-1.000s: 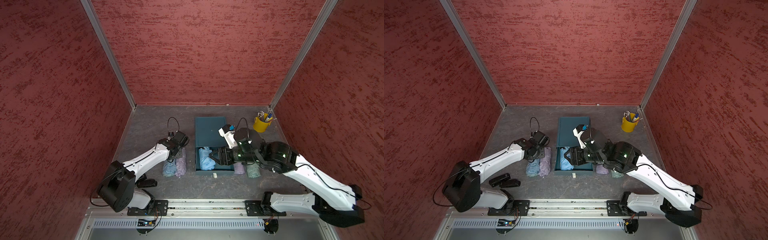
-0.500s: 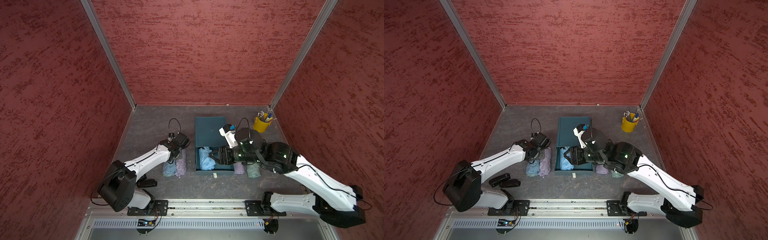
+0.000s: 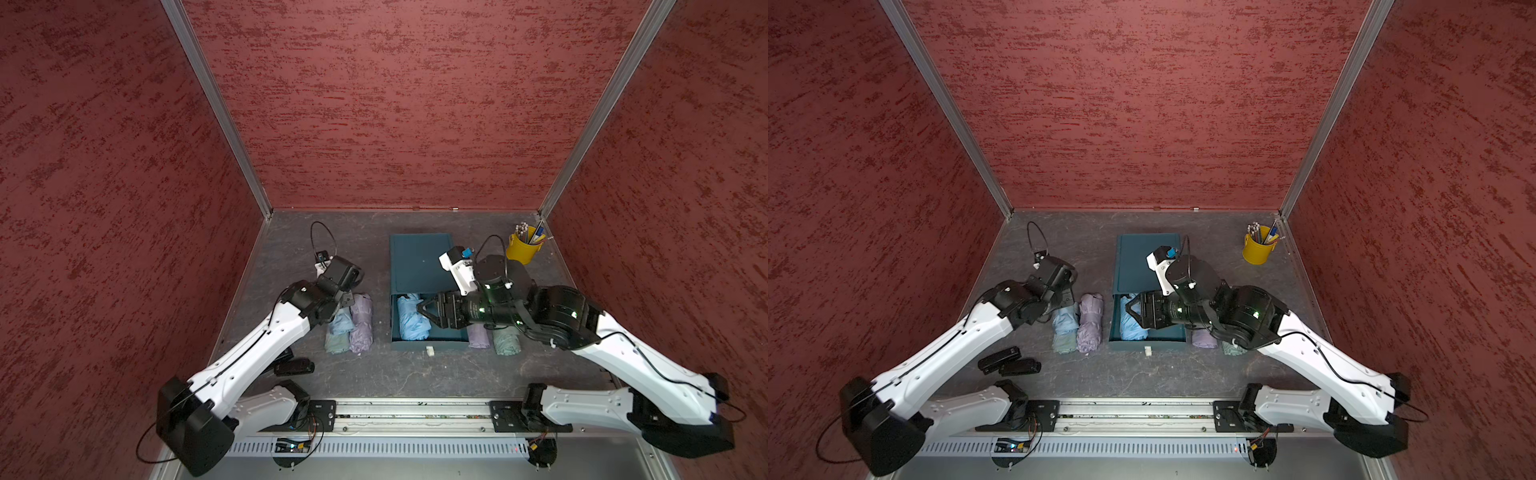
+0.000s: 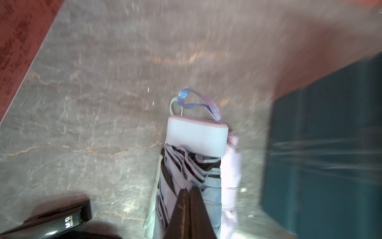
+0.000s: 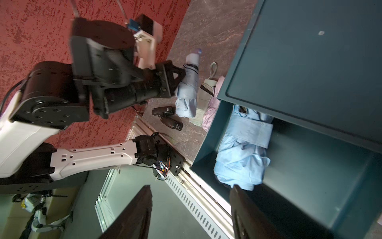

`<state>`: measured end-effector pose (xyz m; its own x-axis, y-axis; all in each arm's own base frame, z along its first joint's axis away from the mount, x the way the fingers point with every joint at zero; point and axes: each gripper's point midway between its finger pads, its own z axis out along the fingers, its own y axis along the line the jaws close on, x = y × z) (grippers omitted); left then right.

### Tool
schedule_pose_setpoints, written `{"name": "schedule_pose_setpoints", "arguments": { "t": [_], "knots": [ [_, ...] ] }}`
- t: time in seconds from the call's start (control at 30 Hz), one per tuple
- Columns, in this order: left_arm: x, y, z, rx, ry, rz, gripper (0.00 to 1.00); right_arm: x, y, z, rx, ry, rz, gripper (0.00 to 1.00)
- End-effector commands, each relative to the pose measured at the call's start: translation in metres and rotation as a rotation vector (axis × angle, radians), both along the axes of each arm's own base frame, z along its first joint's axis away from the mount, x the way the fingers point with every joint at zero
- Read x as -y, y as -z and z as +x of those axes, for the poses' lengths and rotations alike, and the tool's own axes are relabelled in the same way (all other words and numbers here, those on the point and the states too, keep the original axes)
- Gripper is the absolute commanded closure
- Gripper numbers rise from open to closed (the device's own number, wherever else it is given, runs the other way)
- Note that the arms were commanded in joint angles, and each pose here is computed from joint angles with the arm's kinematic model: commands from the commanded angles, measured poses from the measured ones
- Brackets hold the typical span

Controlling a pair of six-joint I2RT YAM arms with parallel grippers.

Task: Place the umbrella in the drawer by color
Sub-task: Pick up the umbrella from the center of the board.

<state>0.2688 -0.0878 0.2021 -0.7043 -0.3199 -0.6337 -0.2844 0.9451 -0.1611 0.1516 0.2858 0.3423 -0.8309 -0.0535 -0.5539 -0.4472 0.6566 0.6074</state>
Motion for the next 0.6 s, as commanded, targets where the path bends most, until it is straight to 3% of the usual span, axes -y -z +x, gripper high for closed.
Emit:
{"name": "schedule_pose_setpoints", "arguments": {
  "t": [0.0,0.2,0.33,0.47,0.57],
  "knots": [
    [0.004,-0.060,0.001,0.178,-0.033,-0.219,1.00,-0.010,-0.019,-0.003,0.044,-0.036,0.093,0.33],
    [0.034,-0.136,-0.008,0.403,0.038,-0.696,1.00,-0.036,-0.031,0.000,0.070,-0.091,0.210,0.17],
    [0.058,-0.199,-0.018,0.577,0.206,-0.978,1.00,-0.058,-0.041,0.002,0.094,-0.152,0.264,0.11],
    [0.072,-0.232,-0.025,0.633,0.307,-1.146,1.00,-0.071,-0.051,0.004,0.137,-0.185,0.323,0.03],
    [0.081,-0.237,-0.026,0.619,0.341,-1.229,1.00,-0.076,-0.049,0.013,0.148,-0.171,0.301,0.02]
  ]
}}
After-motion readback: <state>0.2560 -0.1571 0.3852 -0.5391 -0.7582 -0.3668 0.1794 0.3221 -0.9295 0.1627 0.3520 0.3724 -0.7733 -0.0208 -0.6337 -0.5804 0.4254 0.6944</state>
